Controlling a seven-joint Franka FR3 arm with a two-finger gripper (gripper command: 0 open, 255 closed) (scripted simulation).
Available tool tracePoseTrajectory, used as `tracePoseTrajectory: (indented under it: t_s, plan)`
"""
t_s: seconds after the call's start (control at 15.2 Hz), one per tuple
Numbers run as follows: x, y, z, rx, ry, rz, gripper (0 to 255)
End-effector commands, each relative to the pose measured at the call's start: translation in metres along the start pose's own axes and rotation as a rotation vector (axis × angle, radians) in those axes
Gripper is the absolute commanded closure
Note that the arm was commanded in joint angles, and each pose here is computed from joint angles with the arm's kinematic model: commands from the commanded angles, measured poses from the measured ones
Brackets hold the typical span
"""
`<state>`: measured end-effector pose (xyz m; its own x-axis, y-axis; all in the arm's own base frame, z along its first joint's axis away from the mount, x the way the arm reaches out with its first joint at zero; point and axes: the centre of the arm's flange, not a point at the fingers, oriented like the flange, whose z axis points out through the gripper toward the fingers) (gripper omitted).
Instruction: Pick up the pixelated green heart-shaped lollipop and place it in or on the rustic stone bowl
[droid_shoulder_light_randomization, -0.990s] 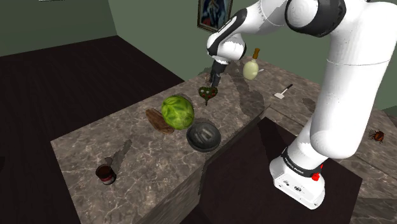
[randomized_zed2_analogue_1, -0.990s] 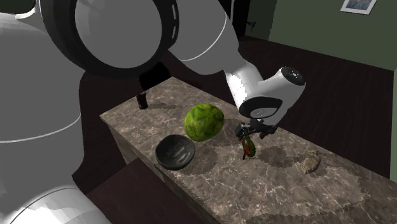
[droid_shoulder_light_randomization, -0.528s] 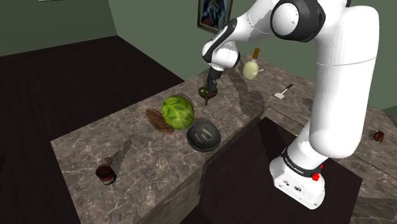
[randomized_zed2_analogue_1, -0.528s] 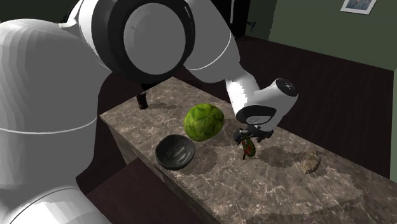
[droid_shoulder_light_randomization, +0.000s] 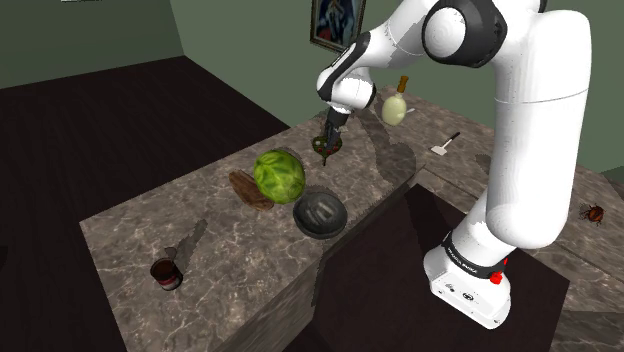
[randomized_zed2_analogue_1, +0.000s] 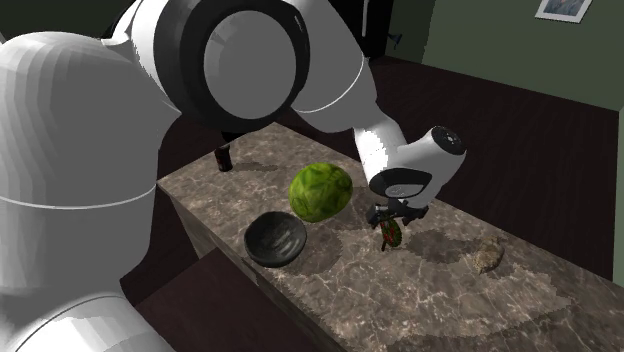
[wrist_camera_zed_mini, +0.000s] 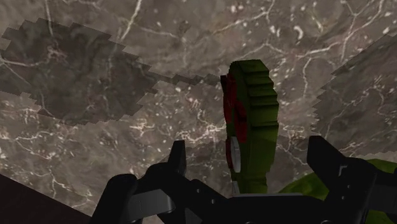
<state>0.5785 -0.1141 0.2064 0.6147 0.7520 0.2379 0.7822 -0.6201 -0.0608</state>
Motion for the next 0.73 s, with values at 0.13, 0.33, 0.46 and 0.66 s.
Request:
tracePoseTrajectory:
  t_s: [0.13, 0.33, 0.46, 0.66]
  plan:
    - [0.0000, 0.0000, 0.0000, 0.000, 0.000, 0.000, 255]
    - [0.0001, 0.0000, 0.0000, 0.000, 0.000, 0.000, 255]
    - [0.0001, 0.0000, 0.0001, 0.000, 0.000, 0.000, 255]
    - [0.0000, 0.0000, 0.0000, 0.000, 0.000, 0.000, 255]
